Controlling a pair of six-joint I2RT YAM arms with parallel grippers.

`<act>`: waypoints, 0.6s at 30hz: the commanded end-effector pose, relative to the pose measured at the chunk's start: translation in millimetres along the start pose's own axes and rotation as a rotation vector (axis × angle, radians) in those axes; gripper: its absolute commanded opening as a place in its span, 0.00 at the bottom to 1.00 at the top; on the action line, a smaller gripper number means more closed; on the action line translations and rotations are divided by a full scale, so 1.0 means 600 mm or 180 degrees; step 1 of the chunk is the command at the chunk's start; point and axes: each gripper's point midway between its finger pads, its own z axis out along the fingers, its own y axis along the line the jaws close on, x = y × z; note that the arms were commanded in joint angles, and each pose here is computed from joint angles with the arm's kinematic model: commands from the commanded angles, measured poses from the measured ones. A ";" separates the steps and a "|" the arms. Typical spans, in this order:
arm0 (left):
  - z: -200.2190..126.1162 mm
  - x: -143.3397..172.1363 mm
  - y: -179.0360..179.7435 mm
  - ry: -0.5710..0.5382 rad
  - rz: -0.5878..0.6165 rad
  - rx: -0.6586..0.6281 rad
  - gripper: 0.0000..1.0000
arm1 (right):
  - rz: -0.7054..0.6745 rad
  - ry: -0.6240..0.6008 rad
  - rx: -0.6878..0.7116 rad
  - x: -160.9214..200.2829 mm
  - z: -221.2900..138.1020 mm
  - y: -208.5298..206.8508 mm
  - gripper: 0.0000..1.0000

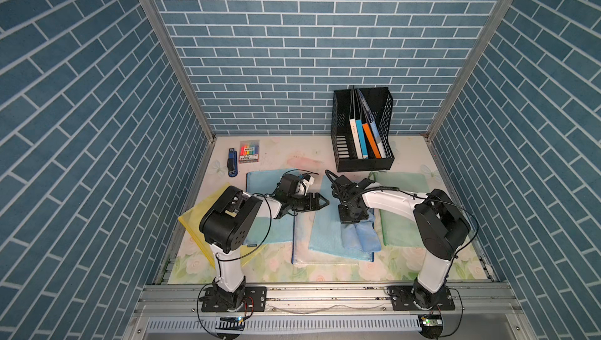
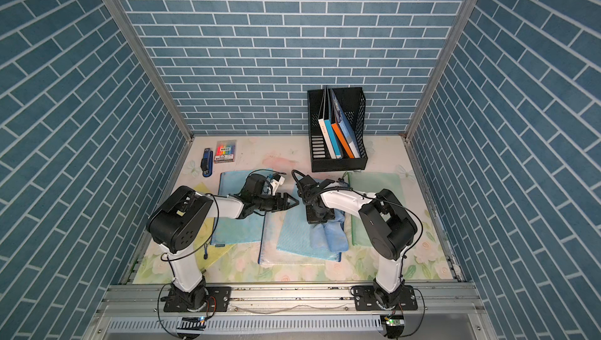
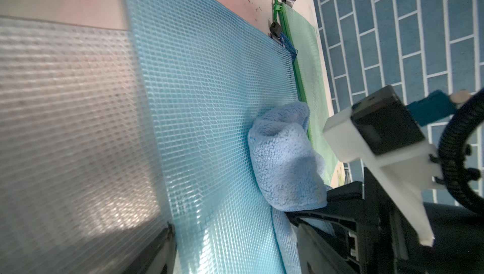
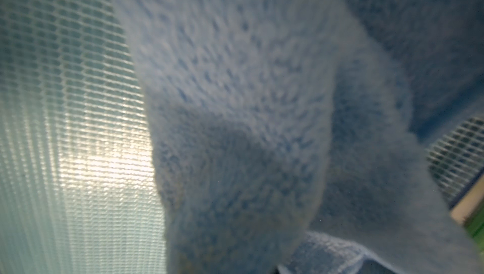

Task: Wipe the document bag
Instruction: Adjust the document bag.

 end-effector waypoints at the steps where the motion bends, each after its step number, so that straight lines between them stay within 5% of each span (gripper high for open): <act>1: 0.009 0.031 -0.010 0.0142 -0.0265 0.0240 0.77 | 0.0006 0.0134 -0.0017 0.016 0.025 0.005 0.00; 8: 0.002 0.016 -0.038 0.0001 -0.0323 0.0498 0.66 | 0.0022 0.0172 -0.0057 0.017 0.035 0.010 0.00; 14: 0.002 0.017 -0.022 0.0039 -0.0200 0.0259 0.37 | -0.0010 0.0176 -0.0042 0.017 0.032 0.009 0.00; 18: 0.004 0.021 -0.015 0.0069 -0.0183 0.0196 0.26 | -0.0020 0.0142 -0.0020 0.016 0.023 0.006 0.00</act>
